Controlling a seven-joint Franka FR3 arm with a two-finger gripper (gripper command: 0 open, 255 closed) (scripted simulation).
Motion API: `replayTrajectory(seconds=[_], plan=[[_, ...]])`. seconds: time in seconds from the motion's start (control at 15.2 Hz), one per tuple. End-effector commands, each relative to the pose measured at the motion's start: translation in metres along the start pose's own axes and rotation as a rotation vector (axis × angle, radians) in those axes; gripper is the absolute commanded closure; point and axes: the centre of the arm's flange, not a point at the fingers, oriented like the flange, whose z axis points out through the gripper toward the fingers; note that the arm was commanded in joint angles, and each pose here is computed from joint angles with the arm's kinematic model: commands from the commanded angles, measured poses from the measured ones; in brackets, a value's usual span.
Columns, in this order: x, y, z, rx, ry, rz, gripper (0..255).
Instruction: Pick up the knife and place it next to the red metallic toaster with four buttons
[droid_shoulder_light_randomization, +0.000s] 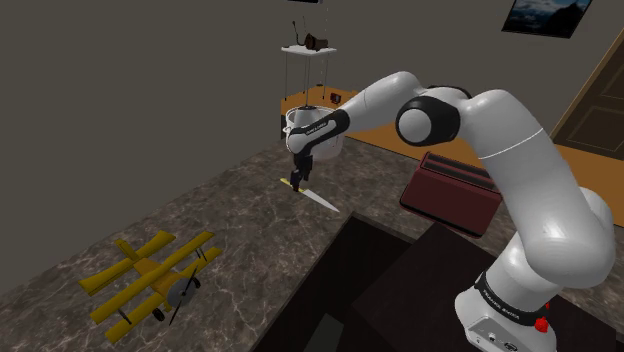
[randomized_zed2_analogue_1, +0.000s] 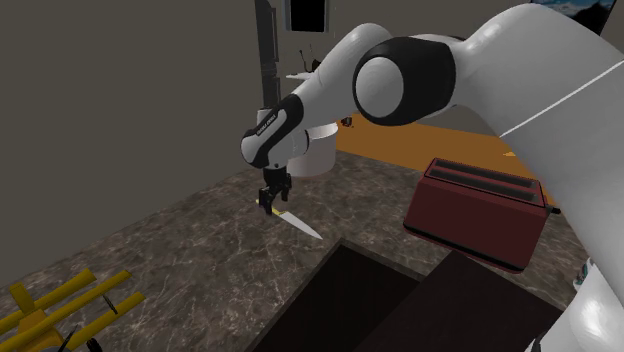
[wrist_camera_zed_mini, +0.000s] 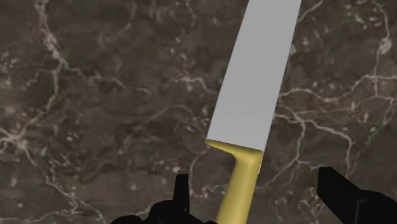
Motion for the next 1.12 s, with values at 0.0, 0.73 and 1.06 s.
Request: replayTrajectory(seconds=[0.0,0.73,1.06], plan=[[0.0,-0.0004,0.0135,0.0,0.0,0.0,0],[0.0,-0.0004,0.0134,0.0,0.0,0.0,255],[0.0,-0.0004,0.0134,0.0,0.0,0.0,255]])
